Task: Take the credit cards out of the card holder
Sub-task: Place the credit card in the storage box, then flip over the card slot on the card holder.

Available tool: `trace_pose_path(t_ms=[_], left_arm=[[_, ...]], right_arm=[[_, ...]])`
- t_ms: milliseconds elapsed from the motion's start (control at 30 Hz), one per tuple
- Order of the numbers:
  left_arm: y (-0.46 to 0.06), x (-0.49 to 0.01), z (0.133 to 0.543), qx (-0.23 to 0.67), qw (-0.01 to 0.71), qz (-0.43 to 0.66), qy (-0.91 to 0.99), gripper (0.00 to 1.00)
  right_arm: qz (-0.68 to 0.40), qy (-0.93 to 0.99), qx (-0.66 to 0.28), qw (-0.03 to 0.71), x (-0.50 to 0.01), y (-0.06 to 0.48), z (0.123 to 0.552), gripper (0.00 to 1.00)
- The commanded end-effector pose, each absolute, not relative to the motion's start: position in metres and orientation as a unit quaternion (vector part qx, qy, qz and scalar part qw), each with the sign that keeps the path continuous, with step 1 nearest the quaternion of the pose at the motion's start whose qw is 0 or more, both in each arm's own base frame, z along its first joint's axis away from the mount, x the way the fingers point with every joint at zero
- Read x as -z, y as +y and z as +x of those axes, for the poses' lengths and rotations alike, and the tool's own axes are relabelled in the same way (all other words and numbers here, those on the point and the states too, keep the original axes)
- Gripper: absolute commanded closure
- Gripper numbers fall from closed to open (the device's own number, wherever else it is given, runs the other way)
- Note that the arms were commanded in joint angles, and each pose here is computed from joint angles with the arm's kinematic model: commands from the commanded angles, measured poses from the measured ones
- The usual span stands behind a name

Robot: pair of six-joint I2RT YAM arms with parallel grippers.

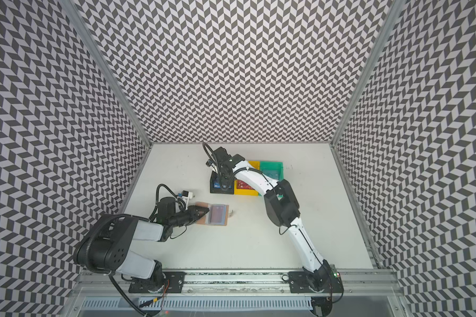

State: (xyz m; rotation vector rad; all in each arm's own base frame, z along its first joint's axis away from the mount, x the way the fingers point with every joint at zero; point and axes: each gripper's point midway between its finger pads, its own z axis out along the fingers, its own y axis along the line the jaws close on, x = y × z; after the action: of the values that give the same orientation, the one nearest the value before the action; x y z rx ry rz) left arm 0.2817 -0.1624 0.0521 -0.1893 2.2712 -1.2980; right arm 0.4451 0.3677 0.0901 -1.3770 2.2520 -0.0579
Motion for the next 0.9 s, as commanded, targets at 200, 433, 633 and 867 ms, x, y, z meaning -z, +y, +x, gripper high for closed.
trace_pose_path(t_ms=[200,433,633,867], left_arm=[[-0.160,-0.064,0.274,0.478,0.269,-0.062,0.834,0.75],[-0.153,-0.064,0.266,0.457,0.276,-0.069,0.843,0.75],[-0.145,-0.055,0.258,0.433,0.276,-0.082,0.854,0.75],[-0.135,-0.037,0.250,0.400,0.265,-0.097,0.872,0.75]], right_arm=[[-0.481,0.822,-0.024,0.306,-0.143,0.378,0.418,0.71],[-0.448,0.821,-0.197,0.293,-0.171,0.390,0.347,0.75],[-0.387,0.821,-0.331,0.257,-0.161,0.395,0.299,0.76],[-0.340,0.841,-0.358,0.221,-0.125,0.390,0.282,0.85]])
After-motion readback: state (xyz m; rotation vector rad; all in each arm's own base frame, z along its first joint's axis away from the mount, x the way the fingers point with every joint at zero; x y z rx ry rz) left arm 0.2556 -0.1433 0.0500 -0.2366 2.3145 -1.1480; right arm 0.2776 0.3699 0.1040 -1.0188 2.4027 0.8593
